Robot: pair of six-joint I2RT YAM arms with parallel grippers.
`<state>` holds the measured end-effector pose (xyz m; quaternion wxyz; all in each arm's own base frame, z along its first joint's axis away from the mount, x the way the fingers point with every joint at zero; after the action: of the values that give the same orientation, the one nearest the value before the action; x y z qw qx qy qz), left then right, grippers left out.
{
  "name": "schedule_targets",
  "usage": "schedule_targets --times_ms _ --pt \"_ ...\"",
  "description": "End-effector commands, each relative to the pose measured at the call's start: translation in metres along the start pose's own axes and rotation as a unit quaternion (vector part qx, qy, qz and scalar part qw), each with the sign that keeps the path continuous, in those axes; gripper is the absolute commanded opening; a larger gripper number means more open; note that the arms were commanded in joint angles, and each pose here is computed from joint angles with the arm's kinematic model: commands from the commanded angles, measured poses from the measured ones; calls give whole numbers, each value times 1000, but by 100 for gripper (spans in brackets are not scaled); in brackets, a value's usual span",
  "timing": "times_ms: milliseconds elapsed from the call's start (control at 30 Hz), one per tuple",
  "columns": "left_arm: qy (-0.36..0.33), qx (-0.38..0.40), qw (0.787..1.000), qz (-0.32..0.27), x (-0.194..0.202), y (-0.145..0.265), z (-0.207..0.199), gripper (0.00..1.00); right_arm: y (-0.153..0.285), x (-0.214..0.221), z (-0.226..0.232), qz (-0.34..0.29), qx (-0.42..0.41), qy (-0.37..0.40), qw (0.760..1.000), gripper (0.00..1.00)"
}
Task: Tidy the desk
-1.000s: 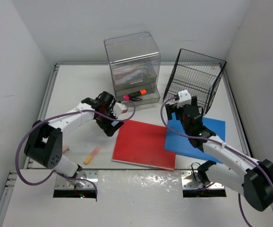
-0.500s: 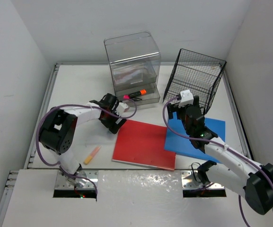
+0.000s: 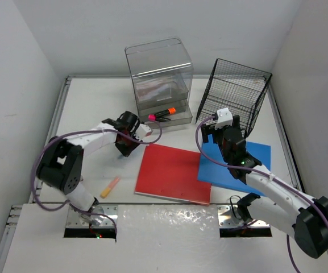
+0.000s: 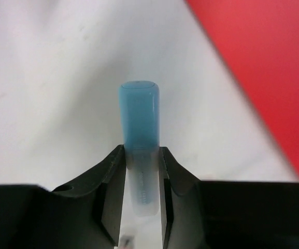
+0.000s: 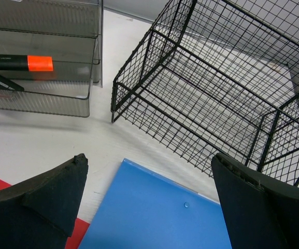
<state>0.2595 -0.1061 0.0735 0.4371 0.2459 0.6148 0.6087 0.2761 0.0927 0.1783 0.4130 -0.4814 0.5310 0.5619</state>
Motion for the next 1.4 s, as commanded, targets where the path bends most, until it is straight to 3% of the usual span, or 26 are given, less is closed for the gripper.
schedule_targets --times_ms 0,33,133,200,267,300,400,533,633,667,733,767,800,967,1133,1267,1367 --pt "-77 -54 995 -18 -10 69 23 0 -4 -15 0 -21 5 -9 1000 99" --pt "-87 -23 996 -8 -7 80 16 0 -4 -15 2 -20 2 -9 1000 99" --pt "-124 30 989 -74 -40 112 9 0 -5 -14 3 -23 -2 -14 1000 99" --pt "-151 25 980 -129 -73 139 10 0 -5 -14 3 -24 -3 -16 1000 99" --pt "-158 -14 972 -173 -112 153 13 0 -5 -14 3 -21 -2 -14 1000 99" --pt "-154 -72 967 -189 -133 152 29 0 -5 -14 3 -20 -2 -13 1000 99" --pt "-134 -182 953 -204 -176 140 55 0 -3 -13 1 -17 4 -12 1000 99" --pt "-119 -197 952 -200 -213 112 72 2 1 -11 -3 -18 11 -12 1000 99" --pt "-116 -213 943 -228 -244 115 78 15 2 -11 -5 -16 16 -8 1000 99" --pt "-115 -220 940 -232 -250 115 80 32 2 -11 -5 -15 18 -7 1000 99" --pt "-111 -236 935 -239 -261 121 81 57 2 -11 -5 -15 17 -8 1000 99" --pt "-110 -241 934 -240 -263 124 82 92 1 -11 -4 -15 16 -9 1000 99" --pt "-108 -243 935 -236 -262 128 80 98 1 -10 -4 -14 15 -8 1000 99" --pt "-77 -259 927 -261 -247 183 77 100 -1 -7 -3 -11 12 -7 1000 99" --pt "-109 -184 949 -232 -185 203 38 100 -7 -4 3 -4 -1 -7 1000 99" --pt "-147 -62 980 -117 -112 176 3 96 -10 -3 6 -2 -8 -8 1000 99" --pt "-153 22 987 -38 -50 147 -16 96 -13 -3 9 -1 -15 -12 1000 99"
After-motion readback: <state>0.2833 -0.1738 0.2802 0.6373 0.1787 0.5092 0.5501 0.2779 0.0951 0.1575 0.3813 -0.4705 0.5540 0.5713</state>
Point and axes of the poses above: each gripper's point midway between its finger pads, its own y axis back along the fingers, its own z axis along the line the jaws close on, x = y × z, the point moved 5 cm from there along y, back along the fingers, and after that the axes turned 11 degrees about -y, right-handed, at the moved point
